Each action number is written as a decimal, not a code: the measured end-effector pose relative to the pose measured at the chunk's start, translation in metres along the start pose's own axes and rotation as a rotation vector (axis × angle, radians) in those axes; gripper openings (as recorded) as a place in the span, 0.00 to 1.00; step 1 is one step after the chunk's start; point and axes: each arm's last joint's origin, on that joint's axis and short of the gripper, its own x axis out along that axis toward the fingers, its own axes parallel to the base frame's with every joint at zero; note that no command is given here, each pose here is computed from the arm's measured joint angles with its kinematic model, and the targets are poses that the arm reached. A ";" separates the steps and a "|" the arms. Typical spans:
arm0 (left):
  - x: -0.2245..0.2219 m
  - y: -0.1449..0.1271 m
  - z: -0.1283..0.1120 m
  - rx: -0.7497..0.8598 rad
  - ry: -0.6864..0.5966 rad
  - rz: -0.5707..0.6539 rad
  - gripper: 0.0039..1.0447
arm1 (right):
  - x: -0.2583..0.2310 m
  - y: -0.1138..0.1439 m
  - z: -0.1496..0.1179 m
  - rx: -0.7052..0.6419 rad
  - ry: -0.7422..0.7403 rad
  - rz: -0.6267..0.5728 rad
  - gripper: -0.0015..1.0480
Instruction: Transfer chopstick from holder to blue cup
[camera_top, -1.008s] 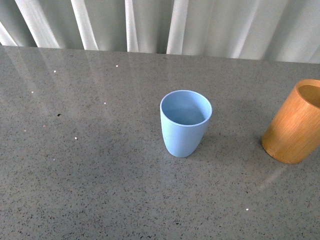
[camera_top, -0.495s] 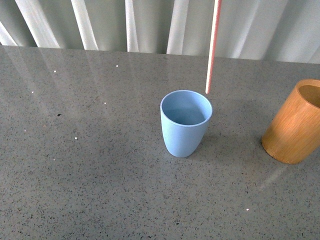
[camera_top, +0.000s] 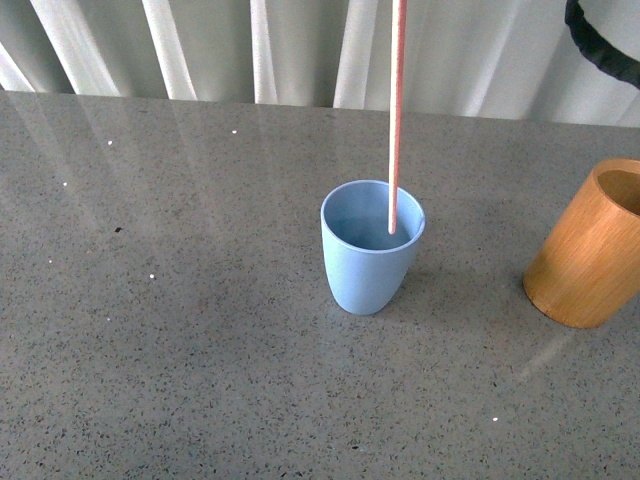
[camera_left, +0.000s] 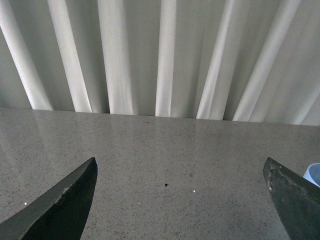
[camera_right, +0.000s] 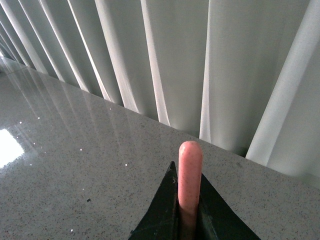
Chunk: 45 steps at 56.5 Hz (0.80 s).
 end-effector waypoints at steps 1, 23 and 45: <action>0.000 0.000 0.000 0.000 0.000 0.000 0.94 | 0.001 0.000 -0.002 0.000 0.002 0.000 0.02; 0.000 0.000 0.000 0.000 0.000 0.000 0.94 | 0.011 -0.007 -0.039 0.022 0.054 -0.031 0.10; 0.000 0.000 0.000 0.000 0.000 0.000 0.94 | -0.051 -0.038 0.022 0.045 -0.077 -0.231 0.86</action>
